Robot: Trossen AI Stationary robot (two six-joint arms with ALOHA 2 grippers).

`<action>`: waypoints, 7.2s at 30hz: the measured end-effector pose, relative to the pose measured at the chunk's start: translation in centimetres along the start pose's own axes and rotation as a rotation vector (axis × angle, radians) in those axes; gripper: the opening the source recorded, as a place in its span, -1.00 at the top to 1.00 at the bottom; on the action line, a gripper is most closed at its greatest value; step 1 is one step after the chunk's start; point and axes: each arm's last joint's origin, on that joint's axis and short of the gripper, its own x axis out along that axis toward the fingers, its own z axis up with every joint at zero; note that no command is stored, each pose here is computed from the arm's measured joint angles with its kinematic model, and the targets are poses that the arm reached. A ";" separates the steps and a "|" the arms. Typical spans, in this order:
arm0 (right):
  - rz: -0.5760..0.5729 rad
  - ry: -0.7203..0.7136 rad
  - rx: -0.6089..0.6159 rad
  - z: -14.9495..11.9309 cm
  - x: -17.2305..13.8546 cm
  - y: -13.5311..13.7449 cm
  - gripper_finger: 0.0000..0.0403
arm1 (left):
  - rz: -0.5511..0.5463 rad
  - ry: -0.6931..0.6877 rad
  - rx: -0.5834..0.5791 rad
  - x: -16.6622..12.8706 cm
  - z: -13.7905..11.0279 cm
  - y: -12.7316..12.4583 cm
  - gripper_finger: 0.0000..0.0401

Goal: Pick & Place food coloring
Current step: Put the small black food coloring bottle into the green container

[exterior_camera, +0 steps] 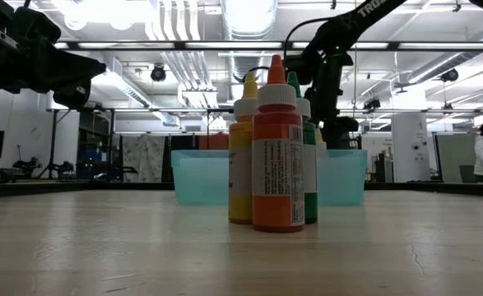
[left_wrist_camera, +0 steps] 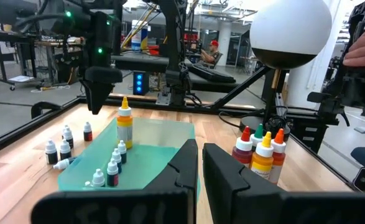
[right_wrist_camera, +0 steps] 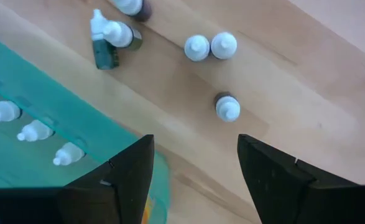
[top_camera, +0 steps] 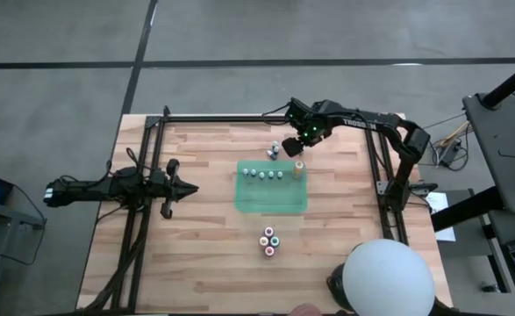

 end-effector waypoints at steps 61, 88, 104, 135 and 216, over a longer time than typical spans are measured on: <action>-0.118 0.096 -0.002 1.8 5.2 -0.9 0.11 | 0.000 0.000 0.000 0.0 0.0 0.0 1.00; -0.127 0.073 -0.013 1.8 4.4 -0.9 0.72 | 0.000 0.000 0.000 0.0 0.0 0.0 1.00; -0.057 -0.055 -0.081 0.0 -2.8 0.1 0.73 | -0.001 0.000 0.000 0.0 0.0 0.0 1.00; -0.021 -0.006 -0.666 -2.3 -9.1 8.6 0.73 | 0.000 -0.001 0.000 0.0 0.0 0.0 1.00; -0.025 0.147 -1.003 -4.1 3.6 9.9 0.73 | -0.001 0.000 0.000 0.0 0.0 0.0 1.00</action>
